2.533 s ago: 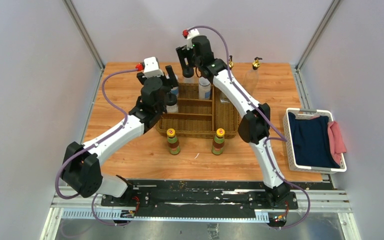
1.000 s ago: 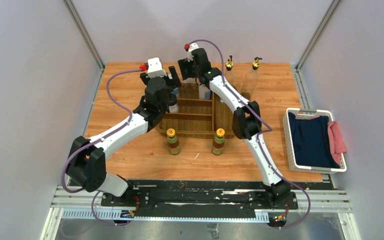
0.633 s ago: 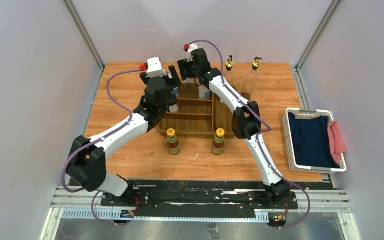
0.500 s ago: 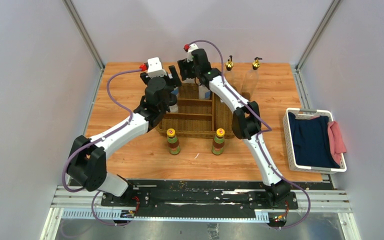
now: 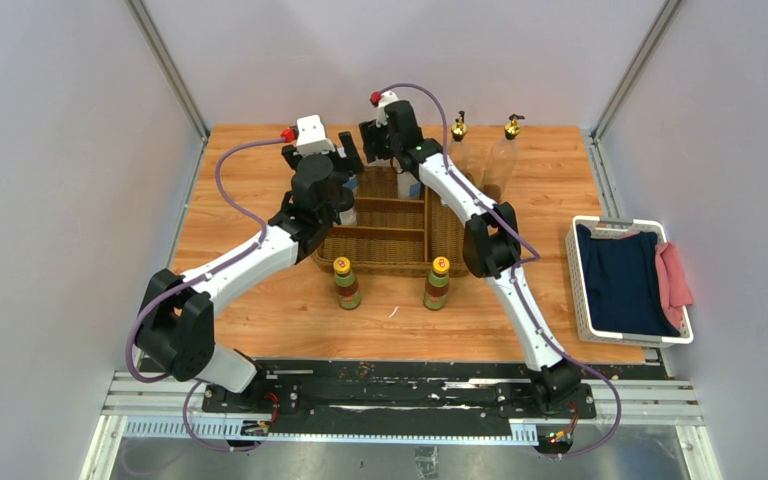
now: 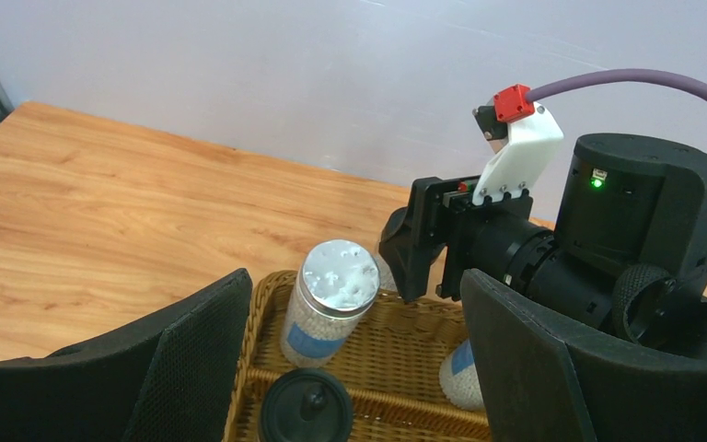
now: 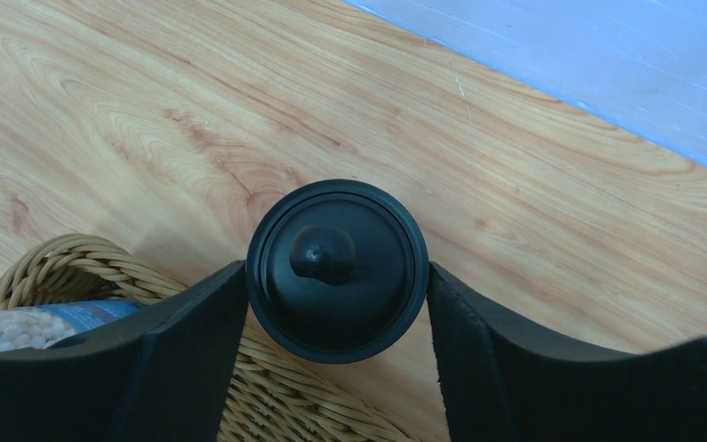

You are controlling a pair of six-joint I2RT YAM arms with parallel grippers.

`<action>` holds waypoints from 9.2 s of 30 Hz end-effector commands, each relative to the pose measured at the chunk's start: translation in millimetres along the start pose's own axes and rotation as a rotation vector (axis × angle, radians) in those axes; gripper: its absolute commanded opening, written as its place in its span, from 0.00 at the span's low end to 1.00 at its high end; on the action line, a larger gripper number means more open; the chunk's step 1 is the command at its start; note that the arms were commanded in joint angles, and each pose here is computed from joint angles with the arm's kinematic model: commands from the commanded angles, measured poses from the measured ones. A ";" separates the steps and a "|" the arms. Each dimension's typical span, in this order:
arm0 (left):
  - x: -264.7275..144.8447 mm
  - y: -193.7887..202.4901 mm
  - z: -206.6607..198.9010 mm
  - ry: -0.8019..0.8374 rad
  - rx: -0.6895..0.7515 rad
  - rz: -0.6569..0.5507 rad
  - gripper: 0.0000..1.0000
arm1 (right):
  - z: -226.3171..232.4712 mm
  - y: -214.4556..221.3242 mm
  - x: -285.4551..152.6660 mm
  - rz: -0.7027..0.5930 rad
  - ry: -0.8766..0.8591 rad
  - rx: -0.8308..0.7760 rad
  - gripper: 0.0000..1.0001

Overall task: Organize the condiment bottles
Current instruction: Pick up the bottle from the center of the board, then place the bottle in the storage box, then pick up the bottle from the center of the board.

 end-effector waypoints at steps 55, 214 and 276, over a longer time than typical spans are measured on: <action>-7.9 -26.3 0.9 -0.004 -0.018 -0.068 0.85 | 4.5 -164.3 -114.7 -0.352 -0.010 -0.159 0.00; -211.5 46.5 56.2 0.357 0.050 0.435 0.87 | 88.1 15.1 -426.7 -0.143 0.058 -0.172 0.75; -215.9 65.2 26.4 0.484 0.145 0.235 0.00 | 91.1 79.2 -437.2 -0.065 0.051 -0.168 0.74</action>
Point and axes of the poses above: each gripper's point midway between its finger pads, its own x axis out along the fingers, its own z axis along the line the jaws close on, y = z × x, the point moved 3 cm from there along -x, back along the fingers, and after that the axes turned 7 degrees about -x, right-handed, at the moved point
